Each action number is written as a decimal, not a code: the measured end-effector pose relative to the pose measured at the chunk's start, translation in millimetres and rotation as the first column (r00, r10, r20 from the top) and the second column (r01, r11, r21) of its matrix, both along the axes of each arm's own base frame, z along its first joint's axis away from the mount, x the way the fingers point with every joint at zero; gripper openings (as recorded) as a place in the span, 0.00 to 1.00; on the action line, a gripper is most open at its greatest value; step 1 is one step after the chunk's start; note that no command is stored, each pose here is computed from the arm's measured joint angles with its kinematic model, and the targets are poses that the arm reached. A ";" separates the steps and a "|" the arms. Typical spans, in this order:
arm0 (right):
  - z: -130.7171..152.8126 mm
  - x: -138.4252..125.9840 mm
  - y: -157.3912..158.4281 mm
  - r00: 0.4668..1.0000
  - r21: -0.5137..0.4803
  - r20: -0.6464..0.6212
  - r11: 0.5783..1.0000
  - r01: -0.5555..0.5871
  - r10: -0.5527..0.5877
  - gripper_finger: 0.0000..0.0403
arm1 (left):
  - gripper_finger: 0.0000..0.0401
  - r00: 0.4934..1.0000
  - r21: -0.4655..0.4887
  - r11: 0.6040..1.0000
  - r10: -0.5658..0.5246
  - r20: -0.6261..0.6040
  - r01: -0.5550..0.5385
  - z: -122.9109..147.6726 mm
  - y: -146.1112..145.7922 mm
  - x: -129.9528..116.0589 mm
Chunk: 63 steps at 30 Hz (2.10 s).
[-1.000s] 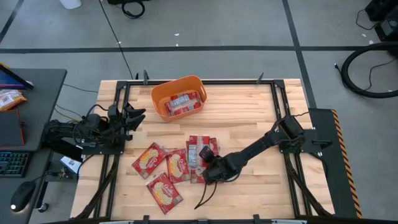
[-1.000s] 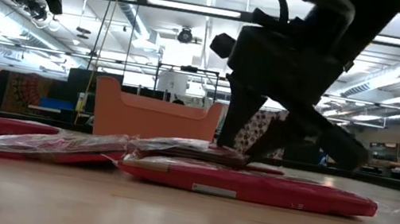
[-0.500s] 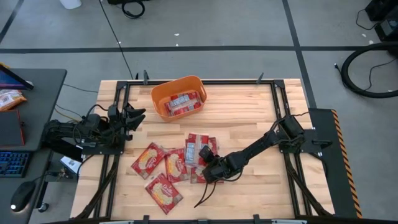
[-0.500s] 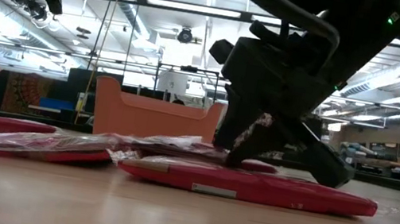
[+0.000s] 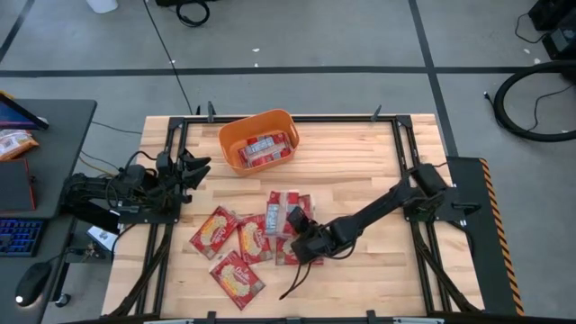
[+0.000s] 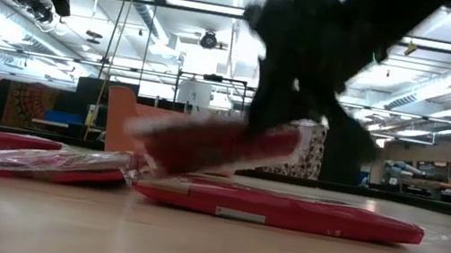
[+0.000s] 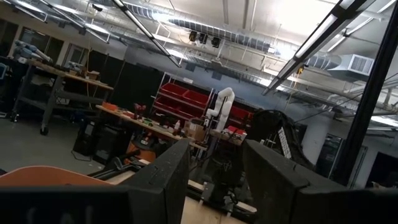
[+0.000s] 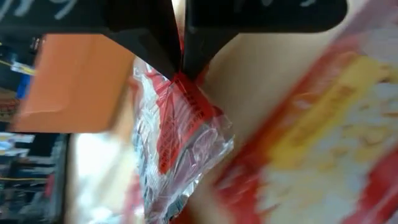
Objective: Sort popcorn bags into baskets
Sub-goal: Put the red popcorn bag into the orange bin
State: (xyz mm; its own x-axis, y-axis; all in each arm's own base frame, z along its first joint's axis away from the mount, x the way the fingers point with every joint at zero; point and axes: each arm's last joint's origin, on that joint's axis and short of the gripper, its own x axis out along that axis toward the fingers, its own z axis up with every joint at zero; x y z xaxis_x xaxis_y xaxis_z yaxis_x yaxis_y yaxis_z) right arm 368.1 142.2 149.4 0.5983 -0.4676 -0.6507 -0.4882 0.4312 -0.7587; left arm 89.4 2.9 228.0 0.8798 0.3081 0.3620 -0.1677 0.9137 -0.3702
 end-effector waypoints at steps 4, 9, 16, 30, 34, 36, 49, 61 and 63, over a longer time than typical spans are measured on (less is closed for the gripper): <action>27.8 -0.5 -5.3 0.997 0.032 0.080 0.999 0.009 -0.011 0.04 | 0.39 1.000 0.000 1.000 0.000 -0.003 0.000 -0.3 0.0 0.1; 58.9 -4.4 -14.1 0.981 0.104 0.182 0.994 0.047 -0.065 0.04 | 0.39 1.000 -0.031 0.999 -0.013 0.003 0.013 -0.7 0.0 0.3; 76.2 -7.7 -19.3 0.968 0.234 0.230 0.971 0.050 -0.105 0.04 | 0.39 1.000 -0.057 0.998 -0.024 -0.001 0.024 -1.9 -0.1 0.8; 69.4 -17.9 -28.4 0.961 0.163 0.170 0.968 0.192 -0.220 0.03 | 0.39 0.963 -0.099 0.993 0.036 -0.268 -0.065 -26.9 2.3 27.6; 64.4 -24.6 -32.8 0.947 0.182 0.129 0.946 0.268 -0.293 0.03 | 0.39 0.965 -0.100 0.992 0.054 -0.256 -0.082 -26.1 4.2 32.8; 61.9 -25.6 -34.7 0.943 0.187 0.126 0.941 0.282 -0.307 0.03 | 0.39 0.969 -0.104 0.991 0.060 -0.241 -0.087 -24.8 5.0 34.4; 47.1 -34.7 -34.6 0.886 0.240 0.185 0.894 0.379 -0.426 0.03 | 0.39 0.937 0.015 0.981 0.187 -0.296 -0.192 -28.5 13.9 45.2; 47.1 -41.9 -10.0 0.820 0.440 0.227 0.807 0.395 -0.525 0.03 | 0.39 0.866 0.036 0.923 -0.345 -0.361 0.383 -34.3 -2.5 65.2; 48.1 -41.6 -8.0 0.795 0.466 0.254 0.790 0.398 -0.550 0.03 | 0.39 0.850 0.035 0.914 -0.362 -0.384 0.405 -34.8 -5.1 69.8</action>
